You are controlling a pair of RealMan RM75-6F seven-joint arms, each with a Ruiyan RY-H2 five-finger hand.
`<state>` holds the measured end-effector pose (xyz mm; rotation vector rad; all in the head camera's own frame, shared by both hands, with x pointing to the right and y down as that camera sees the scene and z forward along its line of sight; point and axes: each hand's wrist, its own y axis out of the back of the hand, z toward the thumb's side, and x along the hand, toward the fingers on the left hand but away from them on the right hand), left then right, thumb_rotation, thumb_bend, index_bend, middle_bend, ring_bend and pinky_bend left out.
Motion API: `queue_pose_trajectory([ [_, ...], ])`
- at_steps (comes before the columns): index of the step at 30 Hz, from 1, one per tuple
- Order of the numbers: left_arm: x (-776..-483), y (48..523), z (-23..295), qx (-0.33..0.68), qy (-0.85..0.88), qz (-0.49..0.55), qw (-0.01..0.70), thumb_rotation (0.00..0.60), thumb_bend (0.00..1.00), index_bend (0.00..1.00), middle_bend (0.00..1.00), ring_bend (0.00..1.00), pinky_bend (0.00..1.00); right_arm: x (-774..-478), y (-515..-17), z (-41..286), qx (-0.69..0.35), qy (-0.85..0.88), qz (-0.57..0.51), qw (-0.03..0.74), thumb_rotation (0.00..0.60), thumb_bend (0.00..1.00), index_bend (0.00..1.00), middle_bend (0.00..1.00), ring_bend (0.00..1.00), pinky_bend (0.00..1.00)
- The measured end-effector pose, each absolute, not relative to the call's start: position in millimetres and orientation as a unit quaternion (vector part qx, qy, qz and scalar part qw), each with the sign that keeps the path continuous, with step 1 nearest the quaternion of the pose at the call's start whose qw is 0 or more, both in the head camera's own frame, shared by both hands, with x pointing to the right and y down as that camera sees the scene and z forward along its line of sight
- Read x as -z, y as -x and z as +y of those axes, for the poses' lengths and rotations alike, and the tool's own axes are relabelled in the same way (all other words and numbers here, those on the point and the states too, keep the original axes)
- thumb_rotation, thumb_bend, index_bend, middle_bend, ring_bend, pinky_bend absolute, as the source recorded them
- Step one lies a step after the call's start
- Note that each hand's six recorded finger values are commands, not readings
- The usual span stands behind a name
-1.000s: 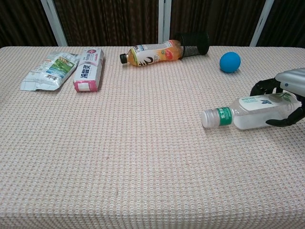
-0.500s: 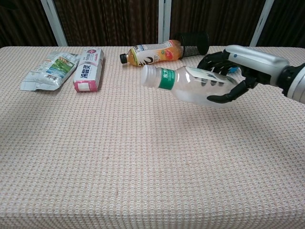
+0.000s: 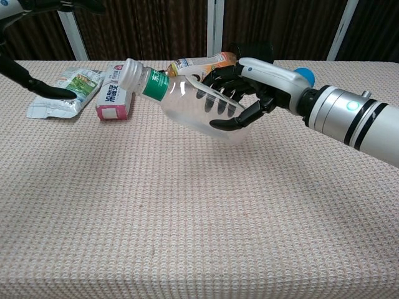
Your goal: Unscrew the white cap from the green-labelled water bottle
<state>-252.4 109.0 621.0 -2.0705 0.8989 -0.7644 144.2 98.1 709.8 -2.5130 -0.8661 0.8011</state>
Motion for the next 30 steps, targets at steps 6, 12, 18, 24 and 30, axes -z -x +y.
queue_pose_trajectory([
  [6, -625.4, 235.0, 102.7, 0.285, 0.812, 0.358, 0.363, 0.6, 0.0, 0.14, 0.1, 0.0, 0.01, -709.1, -138.0, 98.3, -0.277, 0.893, -0.309, 0.173, 0.6, 0.63, 0.68, 0.57, 0.44, 0.49],
  [12, -628.5, 224.5, 97.9, 0.28, 0.814, 0.357, 0.363, 0.6, 0.0, 0.14, 0.1, 0.0, 0.01, -707.5, -137.1, 97.1, -0.273, 0.894, -0.313, 0.168, 0.6, 0.63, 0.68, 0.57, 0.45, 0.49],
  [18, -628.7, 214.0, 95.8, 0.266, 0.821, 0.363, 0.351, 0.6, 0.0, 0.14, 0.1, 0.0, 0.01, -708.6, -135.9, 97.1, -0.273, 0.895, -0.311, 0.167, 0.6, 0.63, 0.69, 0.57, 0.45, 0.49],
  [24, -627.8, 209.3, 94.7, 0.259, 0.824, 0.362, 0.351, 0.6, 0.0, 0.14, 0.1, 0.0, 0.01, -711.0, -135.7, 97.5, -0.279, 0.895, -0.305, 0.169, 0.6, 0.63, 0.69, 0.57, 0.45, 0.49],
  [30, -626.3, 205.2, 92.2, 0.254, 0.828, 0.361, 0.346, 0.6, 0.0, 0.14, 0.1, 0.0, 0.01, -715.2, -135.2, 100.3, -0.286, 0.895, -0.296, 0.169, 0.6, 0.63, 0.69, 0.57, 0.45, 0.5],
])
